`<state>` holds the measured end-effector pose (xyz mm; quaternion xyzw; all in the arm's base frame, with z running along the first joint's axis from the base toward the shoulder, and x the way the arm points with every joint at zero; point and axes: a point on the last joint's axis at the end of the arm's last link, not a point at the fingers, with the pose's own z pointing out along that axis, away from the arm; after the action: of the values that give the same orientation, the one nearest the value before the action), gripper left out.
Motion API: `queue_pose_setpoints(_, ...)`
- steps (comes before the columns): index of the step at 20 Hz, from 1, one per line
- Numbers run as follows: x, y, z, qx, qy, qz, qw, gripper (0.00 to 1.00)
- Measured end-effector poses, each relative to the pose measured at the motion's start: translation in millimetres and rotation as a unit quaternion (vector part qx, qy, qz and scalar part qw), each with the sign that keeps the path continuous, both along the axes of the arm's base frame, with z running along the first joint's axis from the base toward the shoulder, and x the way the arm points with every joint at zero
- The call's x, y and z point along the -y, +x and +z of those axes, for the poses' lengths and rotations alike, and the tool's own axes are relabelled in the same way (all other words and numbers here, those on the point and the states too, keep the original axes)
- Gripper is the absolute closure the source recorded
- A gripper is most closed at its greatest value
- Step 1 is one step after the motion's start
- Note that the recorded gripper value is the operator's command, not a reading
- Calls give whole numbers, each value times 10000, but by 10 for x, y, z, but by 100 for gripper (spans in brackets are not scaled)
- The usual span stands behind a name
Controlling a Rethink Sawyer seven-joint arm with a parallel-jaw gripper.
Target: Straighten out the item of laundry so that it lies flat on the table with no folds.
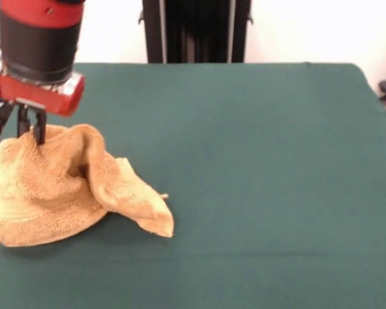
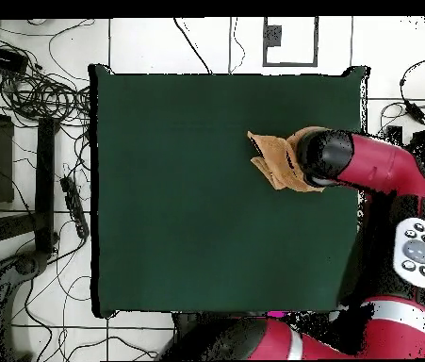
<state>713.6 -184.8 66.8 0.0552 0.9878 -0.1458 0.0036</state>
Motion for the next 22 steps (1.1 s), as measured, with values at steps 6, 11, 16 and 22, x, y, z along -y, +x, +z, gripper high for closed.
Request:
queue_pose_setpoints(6, 125, -229, -499, -323, 595, -568, 9961, 100)
queue_pose_setpoints(11, -106, -438, -845, -596, 1197, -1050, 9854, 100)
queue_pose_setpoints(16, -346, -558, -837, -815, 1592, -1452, 9731, 100)
queue_pose_setpoints(22, -1021, -849, -587, -1795, 2108, -2223, 9348, 100)
